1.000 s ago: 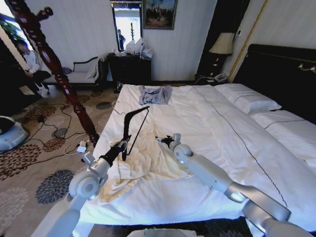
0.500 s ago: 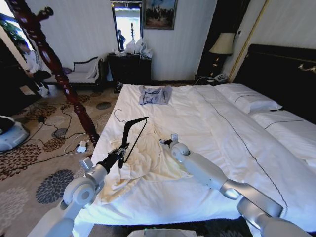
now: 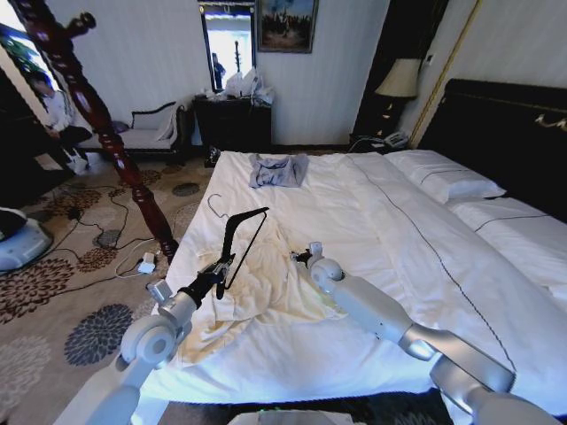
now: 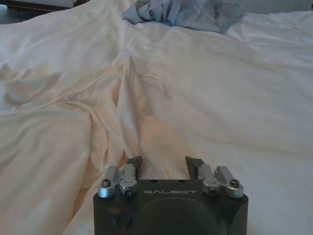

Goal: Pick up the clothes from the bed and hang them on the clothes hanger.

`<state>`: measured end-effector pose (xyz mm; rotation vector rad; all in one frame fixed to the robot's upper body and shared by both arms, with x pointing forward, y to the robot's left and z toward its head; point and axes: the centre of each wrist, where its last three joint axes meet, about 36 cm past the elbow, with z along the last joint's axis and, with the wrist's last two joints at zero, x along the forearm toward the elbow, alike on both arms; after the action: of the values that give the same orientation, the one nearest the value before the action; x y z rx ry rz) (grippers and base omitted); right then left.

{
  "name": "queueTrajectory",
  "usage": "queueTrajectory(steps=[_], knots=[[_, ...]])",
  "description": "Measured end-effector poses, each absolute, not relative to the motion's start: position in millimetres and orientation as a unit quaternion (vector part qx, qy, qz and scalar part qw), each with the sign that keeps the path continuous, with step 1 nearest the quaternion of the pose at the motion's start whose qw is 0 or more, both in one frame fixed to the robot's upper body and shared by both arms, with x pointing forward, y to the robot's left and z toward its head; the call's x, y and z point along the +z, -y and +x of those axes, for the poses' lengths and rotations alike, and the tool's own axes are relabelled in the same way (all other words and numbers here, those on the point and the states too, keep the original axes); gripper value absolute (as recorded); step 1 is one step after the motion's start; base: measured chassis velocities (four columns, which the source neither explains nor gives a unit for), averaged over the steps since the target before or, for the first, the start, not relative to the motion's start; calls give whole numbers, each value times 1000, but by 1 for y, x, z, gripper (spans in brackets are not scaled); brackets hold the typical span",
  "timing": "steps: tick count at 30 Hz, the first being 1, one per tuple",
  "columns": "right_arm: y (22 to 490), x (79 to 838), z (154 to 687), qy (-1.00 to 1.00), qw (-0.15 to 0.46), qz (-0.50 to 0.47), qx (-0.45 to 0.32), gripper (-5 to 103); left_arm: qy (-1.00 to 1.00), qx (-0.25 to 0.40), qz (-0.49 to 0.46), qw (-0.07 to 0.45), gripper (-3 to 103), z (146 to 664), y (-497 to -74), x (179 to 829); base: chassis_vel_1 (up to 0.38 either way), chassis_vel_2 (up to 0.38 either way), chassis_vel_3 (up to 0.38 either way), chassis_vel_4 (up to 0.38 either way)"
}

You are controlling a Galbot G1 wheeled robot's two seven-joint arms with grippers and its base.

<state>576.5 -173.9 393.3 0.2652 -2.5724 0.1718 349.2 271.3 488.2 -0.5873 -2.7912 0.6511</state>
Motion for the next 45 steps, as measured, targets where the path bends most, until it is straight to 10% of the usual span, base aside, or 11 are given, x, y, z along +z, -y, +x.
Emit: queueTrajectory(steps=[15,45], knots=[[186,395,576,959,252,81,105,1,951,228,-184,100,17,346,-273,490,0,0,0,0],[197,498,569,977,-34,186,95,1,909,298,-212,202,17,331,-250,433,0,0,0,0]])
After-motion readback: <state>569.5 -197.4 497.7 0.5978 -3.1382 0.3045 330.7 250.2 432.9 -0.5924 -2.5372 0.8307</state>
